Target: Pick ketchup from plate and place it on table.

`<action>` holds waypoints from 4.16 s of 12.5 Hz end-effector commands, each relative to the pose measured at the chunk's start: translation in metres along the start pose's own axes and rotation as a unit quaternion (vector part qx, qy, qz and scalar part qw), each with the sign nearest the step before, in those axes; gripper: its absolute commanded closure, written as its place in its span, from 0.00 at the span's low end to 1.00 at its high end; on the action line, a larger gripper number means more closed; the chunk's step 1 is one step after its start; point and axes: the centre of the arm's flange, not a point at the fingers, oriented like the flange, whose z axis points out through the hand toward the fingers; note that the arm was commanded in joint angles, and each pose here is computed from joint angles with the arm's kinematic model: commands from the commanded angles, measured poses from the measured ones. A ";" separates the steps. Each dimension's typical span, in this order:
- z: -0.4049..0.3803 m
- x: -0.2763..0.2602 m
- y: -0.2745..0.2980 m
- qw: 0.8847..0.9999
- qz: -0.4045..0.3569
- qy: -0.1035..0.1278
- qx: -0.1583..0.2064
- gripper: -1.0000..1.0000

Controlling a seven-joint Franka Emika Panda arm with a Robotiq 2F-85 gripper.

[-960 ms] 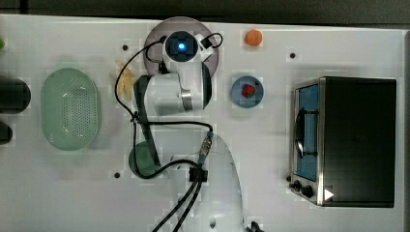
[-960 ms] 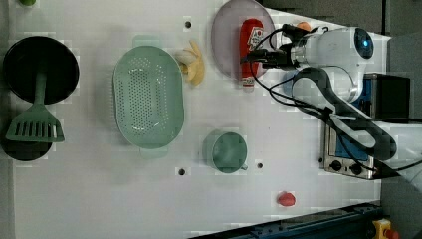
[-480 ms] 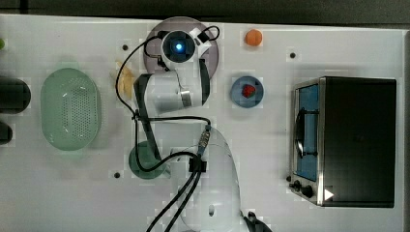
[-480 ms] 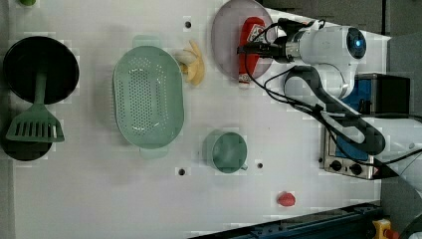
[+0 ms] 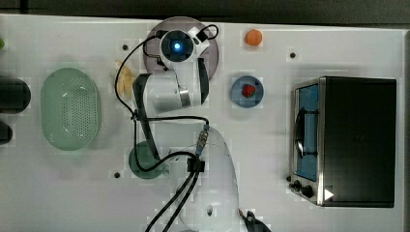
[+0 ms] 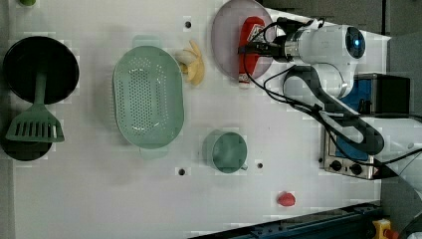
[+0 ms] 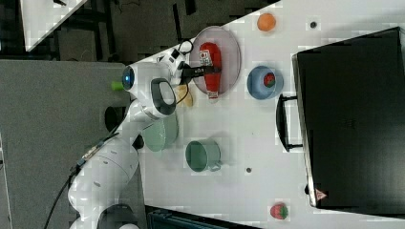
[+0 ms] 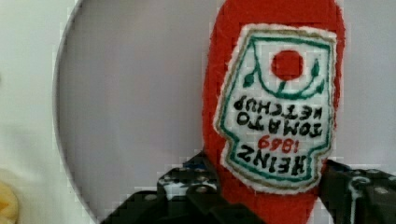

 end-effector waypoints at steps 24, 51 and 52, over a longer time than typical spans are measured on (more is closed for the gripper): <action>-0.140 -0.165 0.127 0.985 0.157 -0.073 -0.021 0.40; -0.425 -0.092 0.093 0.915 0.393 -0.071 -0.049 0.00; -0.424 -0.092 0.094 0.915 0.394 -0.070 -0.048 0.00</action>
